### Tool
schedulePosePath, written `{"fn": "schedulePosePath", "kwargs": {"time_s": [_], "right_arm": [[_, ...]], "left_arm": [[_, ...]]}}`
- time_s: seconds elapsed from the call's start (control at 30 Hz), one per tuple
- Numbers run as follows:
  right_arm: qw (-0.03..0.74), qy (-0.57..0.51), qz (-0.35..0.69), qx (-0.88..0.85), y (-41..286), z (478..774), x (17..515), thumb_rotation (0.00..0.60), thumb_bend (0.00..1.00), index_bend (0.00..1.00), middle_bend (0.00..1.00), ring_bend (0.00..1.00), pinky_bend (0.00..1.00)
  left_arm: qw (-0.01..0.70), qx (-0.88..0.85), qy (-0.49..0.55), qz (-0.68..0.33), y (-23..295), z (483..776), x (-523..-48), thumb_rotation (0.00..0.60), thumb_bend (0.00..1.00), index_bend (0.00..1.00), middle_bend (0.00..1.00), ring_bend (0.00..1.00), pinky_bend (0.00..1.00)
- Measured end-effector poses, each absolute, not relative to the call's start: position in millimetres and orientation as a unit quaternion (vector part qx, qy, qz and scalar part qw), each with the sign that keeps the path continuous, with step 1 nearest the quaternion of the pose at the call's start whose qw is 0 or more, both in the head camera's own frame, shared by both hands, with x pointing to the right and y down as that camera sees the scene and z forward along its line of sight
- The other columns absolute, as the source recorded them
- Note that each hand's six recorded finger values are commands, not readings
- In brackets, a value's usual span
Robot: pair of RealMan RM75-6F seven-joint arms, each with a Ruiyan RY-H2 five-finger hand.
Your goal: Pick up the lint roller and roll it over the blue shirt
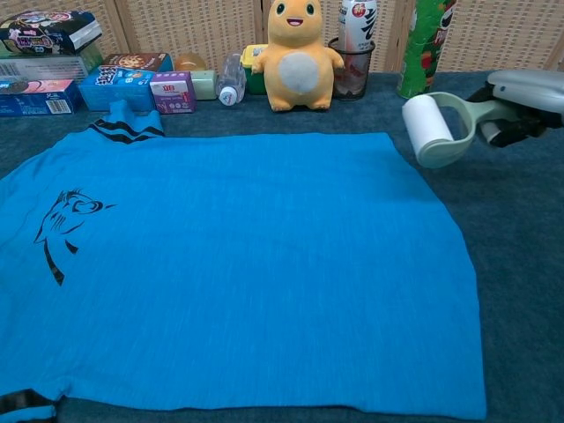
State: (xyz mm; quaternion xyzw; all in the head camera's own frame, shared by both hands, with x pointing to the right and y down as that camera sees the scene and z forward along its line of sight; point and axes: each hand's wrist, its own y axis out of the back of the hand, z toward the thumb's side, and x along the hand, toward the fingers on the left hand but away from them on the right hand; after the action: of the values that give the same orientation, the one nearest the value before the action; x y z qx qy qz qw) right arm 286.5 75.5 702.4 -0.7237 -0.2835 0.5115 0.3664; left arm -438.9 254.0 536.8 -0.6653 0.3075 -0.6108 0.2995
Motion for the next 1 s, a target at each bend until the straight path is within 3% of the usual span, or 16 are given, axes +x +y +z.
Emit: {"fn": "schedulePosePath", "kwargs": {"time_s": [0.2, 0.5, 0.8, 1.0], "right_arm": [[0.433, -0.242, 0.499, -0.710, 76, 694, 224, 0.600, 1.00, 0.54, 0.70, 0.80, 1.00], [0.464, -0.218, 0.494, -0.702, 88, 694, 143, 0.600, 1.00, 0.53, 0.71, 0.81, 1.00], [0.458, -0.179, 0.525, -0.695, 113, 712, 95, 0.600, 1.00, 0.53, 0.71, 0.82, 1.00], [0.450, -0.159, 0.545, -0.690, 130, 730, 90, 0.600, 1.00, 0.53, 0.71, 0.82, 1.00]], "left_arm": [[0.295, -0.667, 0.312, -0.609, 253, 535, -441, 0.600, 0.09, 0.00, 0.00, 0.00, 0.01], [0.290, -0.672, 0.308, -0.607, 254, 535, -442, 0.600, 0.09, 0.00, 0.00, 0.00, 0.01], [0.288, -0.673, 0.307, -0.607, 254, 536, -443, 0.600, 0.09, 0.00, 0.00, 0.00, 0.01], [0.289, -0.673, 0.310, -0.606, 253, 534, -444, 0.600, 0.09, 0.00, 0.00, 0.00, 0.01]]}}
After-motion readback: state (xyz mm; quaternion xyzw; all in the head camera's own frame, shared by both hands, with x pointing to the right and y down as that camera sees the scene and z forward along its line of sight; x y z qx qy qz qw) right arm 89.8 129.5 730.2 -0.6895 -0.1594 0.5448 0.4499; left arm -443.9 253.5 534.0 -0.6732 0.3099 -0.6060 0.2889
